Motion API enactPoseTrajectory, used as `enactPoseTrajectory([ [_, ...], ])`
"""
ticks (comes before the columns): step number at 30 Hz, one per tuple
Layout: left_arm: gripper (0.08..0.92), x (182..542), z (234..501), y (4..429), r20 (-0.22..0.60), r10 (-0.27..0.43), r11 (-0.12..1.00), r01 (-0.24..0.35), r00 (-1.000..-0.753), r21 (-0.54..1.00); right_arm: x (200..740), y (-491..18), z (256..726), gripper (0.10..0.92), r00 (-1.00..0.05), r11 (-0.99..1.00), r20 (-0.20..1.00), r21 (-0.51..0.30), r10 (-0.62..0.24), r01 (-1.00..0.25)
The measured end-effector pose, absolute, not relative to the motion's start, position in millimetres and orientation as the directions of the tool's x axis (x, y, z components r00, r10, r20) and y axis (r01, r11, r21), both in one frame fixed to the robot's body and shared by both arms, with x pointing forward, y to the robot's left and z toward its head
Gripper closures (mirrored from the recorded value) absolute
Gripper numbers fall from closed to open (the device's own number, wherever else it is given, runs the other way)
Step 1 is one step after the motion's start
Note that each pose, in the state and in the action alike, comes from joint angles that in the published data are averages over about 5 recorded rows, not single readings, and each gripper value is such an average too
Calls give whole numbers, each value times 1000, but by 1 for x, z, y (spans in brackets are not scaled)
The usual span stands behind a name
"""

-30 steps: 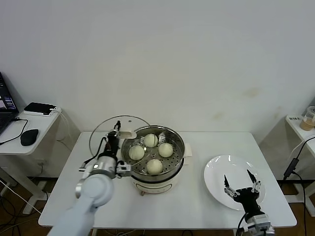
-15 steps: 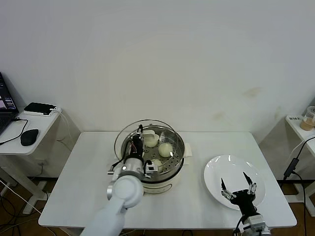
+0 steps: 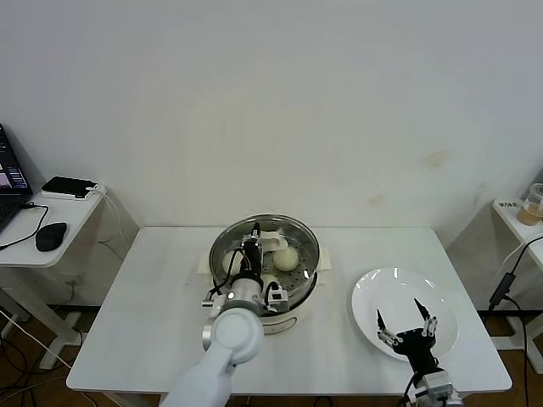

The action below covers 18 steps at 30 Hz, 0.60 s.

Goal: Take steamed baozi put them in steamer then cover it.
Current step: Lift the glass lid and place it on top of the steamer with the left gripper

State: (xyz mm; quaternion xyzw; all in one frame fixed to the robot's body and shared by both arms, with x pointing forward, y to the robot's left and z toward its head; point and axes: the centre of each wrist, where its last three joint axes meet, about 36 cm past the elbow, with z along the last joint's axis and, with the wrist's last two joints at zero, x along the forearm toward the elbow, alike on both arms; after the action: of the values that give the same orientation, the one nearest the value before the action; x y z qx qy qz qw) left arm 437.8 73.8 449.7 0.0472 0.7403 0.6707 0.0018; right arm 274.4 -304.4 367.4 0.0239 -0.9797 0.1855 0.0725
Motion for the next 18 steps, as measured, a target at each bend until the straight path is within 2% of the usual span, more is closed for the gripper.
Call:
enactPoseTrajectory([
  [18, 848, 449, 438, 74, 59, 56, 37, 62, -997, 997, 274, -301, 367, 200, -988, 932, 151, -353, -34, -86],
])
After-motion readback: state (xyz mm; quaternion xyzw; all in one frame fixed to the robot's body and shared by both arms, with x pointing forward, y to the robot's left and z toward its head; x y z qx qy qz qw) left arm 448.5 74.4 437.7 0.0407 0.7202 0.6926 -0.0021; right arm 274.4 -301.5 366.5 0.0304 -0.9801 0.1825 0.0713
